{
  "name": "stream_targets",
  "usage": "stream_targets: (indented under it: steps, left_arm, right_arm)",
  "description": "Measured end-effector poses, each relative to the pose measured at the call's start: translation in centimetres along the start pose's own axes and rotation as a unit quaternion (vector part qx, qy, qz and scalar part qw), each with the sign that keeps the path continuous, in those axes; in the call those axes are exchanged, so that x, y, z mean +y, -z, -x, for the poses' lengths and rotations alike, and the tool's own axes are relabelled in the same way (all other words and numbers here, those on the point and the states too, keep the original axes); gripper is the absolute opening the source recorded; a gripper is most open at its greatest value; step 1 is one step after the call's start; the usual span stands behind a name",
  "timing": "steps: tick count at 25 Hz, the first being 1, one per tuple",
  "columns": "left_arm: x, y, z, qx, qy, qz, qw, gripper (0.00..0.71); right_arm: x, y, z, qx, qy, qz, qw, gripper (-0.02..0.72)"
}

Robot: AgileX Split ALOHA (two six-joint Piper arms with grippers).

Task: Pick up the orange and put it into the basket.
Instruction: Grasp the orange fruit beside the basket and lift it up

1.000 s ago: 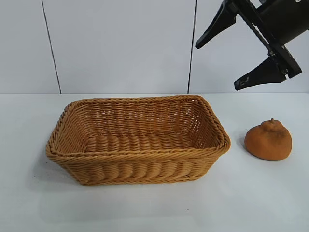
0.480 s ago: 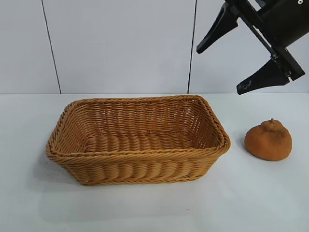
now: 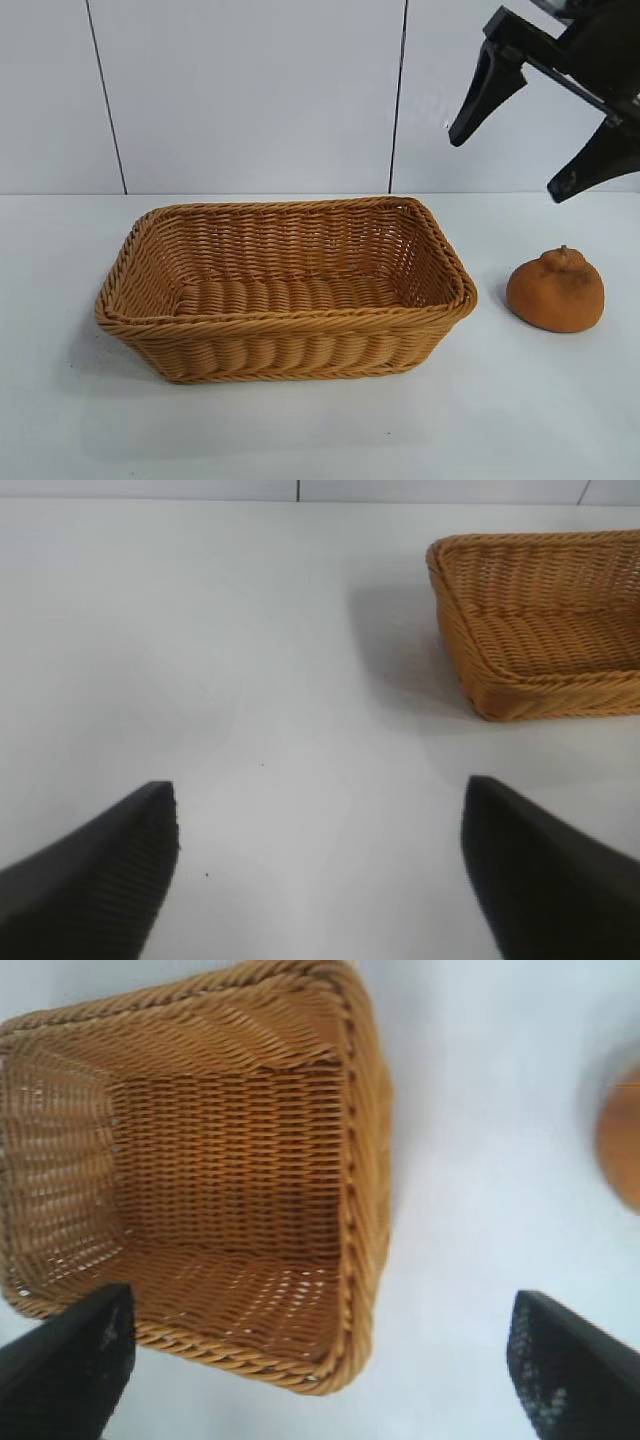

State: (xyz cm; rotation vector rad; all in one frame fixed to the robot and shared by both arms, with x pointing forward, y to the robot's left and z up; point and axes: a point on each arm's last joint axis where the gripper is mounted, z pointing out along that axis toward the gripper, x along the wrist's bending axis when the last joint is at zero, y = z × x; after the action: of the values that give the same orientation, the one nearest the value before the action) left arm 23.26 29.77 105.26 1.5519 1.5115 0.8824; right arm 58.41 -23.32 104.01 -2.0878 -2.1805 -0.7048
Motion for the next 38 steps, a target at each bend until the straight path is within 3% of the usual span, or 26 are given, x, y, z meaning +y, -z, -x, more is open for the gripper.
stream_targets:
  steps: [4, 6, 13, 23, 25, 30, 31, 38]
  left_arm:
    - [0.0, 0.0, 0.0, 0.000, 0.003, 0.000, 1.000, 0.557]
    - [0.0, 0.0, 0.0, 0.000, 0.000, 0.000, 1.000, 0.557]
    - [0.0, 0.0, 0.0, 0.000, 0.003, 0.000, 1.000, 0.557]
    - [0.0, 0.0, 0.0, 0.000, 0.003, 0.000, 1.000, 0.557]
    - [0.0, 0.0, 0.0, 0.000, 0.003, 0.000, 1.000, 0.557]
    - [0.0, 0.0, 0.0, 0.000, 0.003, 0.000, 1.000, 0.557]
    - [0.0, 0.0, 0.0, 0.000, 0.003, 0.000, 1.000, 0.557]
    - [0.0, 0.0, 0.0, 0.000, 0.003, 0.000, 1.000, 0.557]
  right_arm:
    - [0.6, 0.9, 1.4, -0.079, -0.002, 0.006, 0.997, 0.694]
    - [0.6, 0.8, 2.7, -0.095, -0.019, -0.002, 0.995, 0.694]
    - [1.2, -3.7, 6.3, -0.079, -0.063, -0.055, 0.993, 0.694]
    - [0.9, -11.7, 9.7, -0.106, -0.077, -0.096, 0.987, 0.680]
    - [0.9, -11.8, 9.8, -0.108, -0.076, -0.096, 0.987, 0.589]
    - [0.7, -11.7, 9.9, -0.114, -0.070, -0.106, 0.985, 0.071]
    - [0.7, -11.5, 9.9, -0.114, -0.070, -0.107, 0.985, 0.027]
    - [2.2, -7.9, 8.3, -0.105, -0.062, -0.074, 0.990, 0.034]
